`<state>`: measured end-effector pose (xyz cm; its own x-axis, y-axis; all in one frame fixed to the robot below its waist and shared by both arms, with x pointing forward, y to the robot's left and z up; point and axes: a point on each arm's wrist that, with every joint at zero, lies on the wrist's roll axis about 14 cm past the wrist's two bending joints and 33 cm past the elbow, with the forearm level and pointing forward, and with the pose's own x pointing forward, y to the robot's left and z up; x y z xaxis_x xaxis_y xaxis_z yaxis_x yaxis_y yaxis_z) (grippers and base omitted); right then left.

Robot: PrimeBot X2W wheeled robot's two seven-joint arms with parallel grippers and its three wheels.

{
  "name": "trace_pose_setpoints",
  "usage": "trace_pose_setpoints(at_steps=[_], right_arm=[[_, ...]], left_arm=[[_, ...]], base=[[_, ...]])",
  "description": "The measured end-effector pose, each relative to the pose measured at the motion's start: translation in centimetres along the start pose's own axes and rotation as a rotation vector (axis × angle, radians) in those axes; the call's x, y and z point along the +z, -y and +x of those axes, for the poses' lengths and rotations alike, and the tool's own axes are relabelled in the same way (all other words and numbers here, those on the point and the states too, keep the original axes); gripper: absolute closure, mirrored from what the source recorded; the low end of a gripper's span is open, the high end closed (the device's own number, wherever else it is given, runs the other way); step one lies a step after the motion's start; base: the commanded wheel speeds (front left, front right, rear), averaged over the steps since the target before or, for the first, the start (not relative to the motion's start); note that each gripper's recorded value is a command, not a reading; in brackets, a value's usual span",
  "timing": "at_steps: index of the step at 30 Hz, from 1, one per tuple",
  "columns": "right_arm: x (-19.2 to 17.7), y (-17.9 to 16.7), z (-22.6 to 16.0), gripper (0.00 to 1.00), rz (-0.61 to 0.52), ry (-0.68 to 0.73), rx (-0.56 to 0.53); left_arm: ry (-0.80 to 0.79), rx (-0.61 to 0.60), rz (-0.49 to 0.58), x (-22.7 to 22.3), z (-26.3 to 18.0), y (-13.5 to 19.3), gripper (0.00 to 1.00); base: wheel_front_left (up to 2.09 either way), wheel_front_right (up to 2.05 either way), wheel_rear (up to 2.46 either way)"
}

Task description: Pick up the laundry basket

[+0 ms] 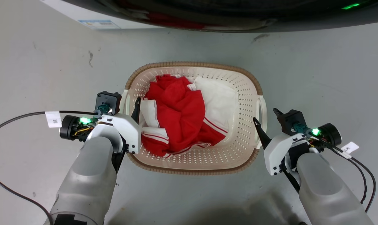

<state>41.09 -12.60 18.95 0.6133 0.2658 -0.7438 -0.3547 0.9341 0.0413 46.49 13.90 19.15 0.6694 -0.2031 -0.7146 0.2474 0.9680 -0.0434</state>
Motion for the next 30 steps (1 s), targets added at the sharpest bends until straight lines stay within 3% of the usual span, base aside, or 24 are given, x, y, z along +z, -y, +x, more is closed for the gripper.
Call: trace_pose_setpoints(at_steps=[26,27,28,29,30], right_arm=[[-4.7,-2.2,1.6,0.00,0.026,-0.156,0.086],[-4.8,-2.3,1.6,0.08,0.026,-0.162,0.089],[-4.8,-2.3,1.7,0.68,0.027,-0.163,0.091],[-4.8,-2.4,1.7,1.00,0.028,-0.163,0.092],[-4.8,-2.4,1.8,1.00,0.024,-0.165,0.096]], left_arm=[[-0.187,-0.058,0.010,-5.9,0.9,1.2,0.00],[-0.194,-0.060,0.011,-6.0,0.9,1.3,0.00],[-0.197,-0.064,0.014,-6.1,0.9,1.4,0.08],[-0.201,-0.067,0.017,-6.2,1.0,1.5,0.61],[-0.204,-0.071,0.018,-6.3,1.0,1.6,1.00]], base=[[0.00,0.00,0.00],[0.00,0.00,0.00],[0.00,0.00,0.00],[0.00,0.00,0.00],[0.00,0.00,0.00]])
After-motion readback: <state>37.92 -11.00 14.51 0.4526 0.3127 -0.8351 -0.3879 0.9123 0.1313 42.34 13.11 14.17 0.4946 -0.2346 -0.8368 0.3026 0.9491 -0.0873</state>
